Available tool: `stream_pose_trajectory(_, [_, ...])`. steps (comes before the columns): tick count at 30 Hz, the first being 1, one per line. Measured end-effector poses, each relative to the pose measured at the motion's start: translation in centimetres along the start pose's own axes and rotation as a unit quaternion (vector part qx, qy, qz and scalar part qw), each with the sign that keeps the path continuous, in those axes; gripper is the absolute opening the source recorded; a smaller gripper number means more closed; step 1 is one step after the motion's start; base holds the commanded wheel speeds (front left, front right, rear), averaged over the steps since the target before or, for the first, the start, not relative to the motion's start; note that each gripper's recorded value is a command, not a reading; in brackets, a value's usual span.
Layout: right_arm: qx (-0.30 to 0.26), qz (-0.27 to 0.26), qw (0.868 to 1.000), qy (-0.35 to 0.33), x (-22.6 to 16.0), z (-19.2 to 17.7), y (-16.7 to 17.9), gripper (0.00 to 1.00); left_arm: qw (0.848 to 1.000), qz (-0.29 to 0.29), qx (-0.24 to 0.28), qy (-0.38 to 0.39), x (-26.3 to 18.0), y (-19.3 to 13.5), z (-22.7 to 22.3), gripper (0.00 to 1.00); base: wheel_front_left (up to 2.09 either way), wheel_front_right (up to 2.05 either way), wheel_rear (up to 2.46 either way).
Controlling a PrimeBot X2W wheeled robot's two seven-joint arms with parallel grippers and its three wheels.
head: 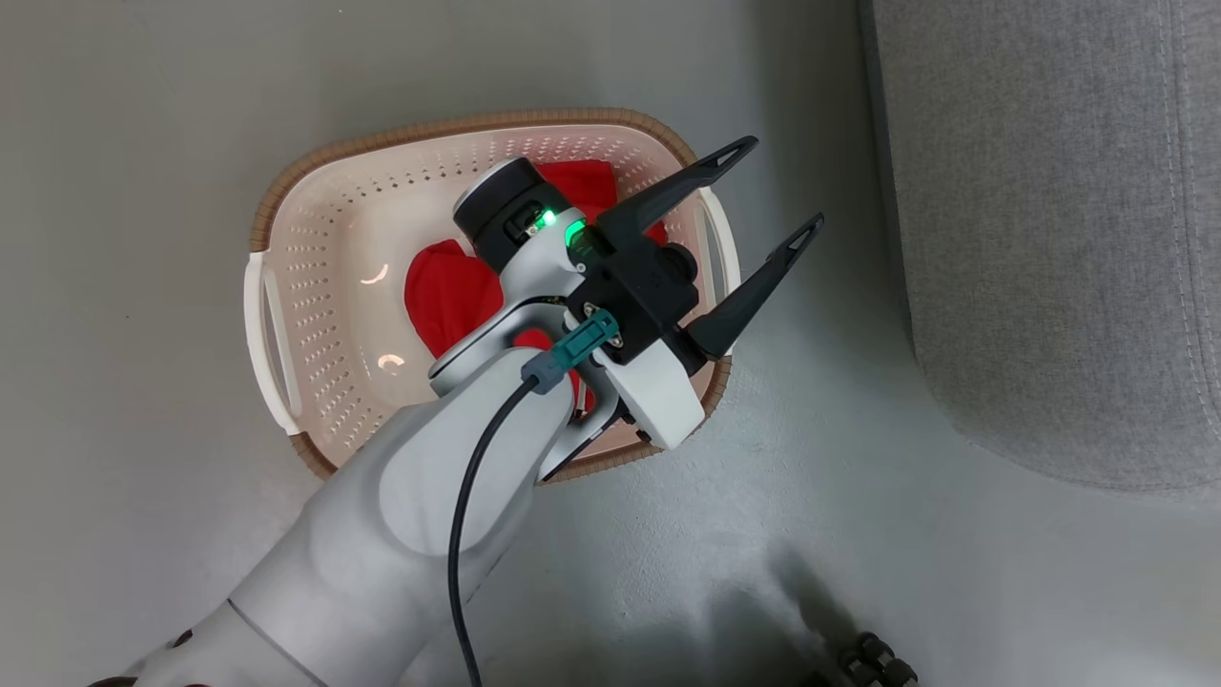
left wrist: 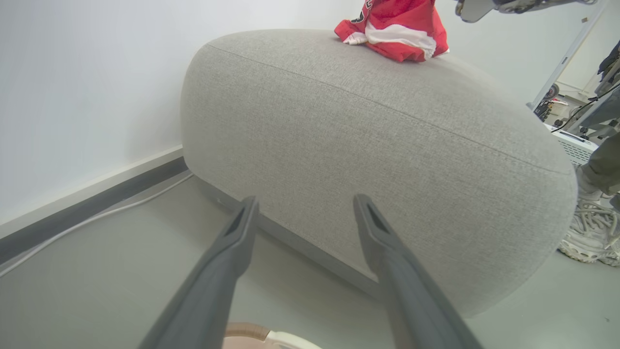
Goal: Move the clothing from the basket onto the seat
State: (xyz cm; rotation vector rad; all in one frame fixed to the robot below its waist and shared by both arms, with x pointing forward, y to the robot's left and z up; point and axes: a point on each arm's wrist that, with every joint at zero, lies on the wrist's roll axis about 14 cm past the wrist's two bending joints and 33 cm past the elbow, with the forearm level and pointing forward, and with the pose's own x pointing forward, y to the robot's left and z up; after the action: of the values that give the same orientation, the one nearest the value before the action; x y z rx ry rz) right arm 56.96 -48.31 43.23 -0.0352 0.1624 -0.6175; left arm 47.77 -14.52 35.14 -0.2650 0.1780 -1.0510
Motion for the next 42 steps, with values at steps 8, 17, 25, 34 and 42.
stream_pose_trajectory(8, [-0.013, 0.033, 0.996, 0.087, -4.6, -6.9, 1.0, 1.0, 1.0, 0.008, 0.012, -0.005, -0.3, -0.1, 1.5, 1.0, 0.0, 0.0, 0.0])
stream_pose_trajectory(17, [-0.01, 0.064, 0.994, 0.09, -8.7, -7.4, 0.6, 1.0, 0.999, 0.028, 0.015, -0.016, -1.6, -0.6, 3.9, 1.0, 0.0, 0.0, 0.0])
stream_pose_trajectory(25, [0.025, 0.121, 0.991, 0.043, -11.7, -4.2, 3.1, 1.0, 0.997, 0.069, 0.021, -0.028, -3.9, -0.7, 6.5, 1.0, 0.0, 0.0, 0.0])
stream_pose_trajectory(34, [0.067, 0.2, 0.977, -0.014, -15.1, 0.3, 8.2, 1.0, 0.99, 0.133, 0.034, -0.045, -7.8, -0.3, 9.6, 1.0, 0.0, 0.0, 0.0])
stream_pose_trajectory(42, [0.097, 0.278, 0.954, -0.049, -19.5, 3.6, 13.1, 1.0, 0.968, 0.238, 0.043, -0.069, -13.5, 1.9, 12.2, 1.0, 0.0, 0.0, 0.0])
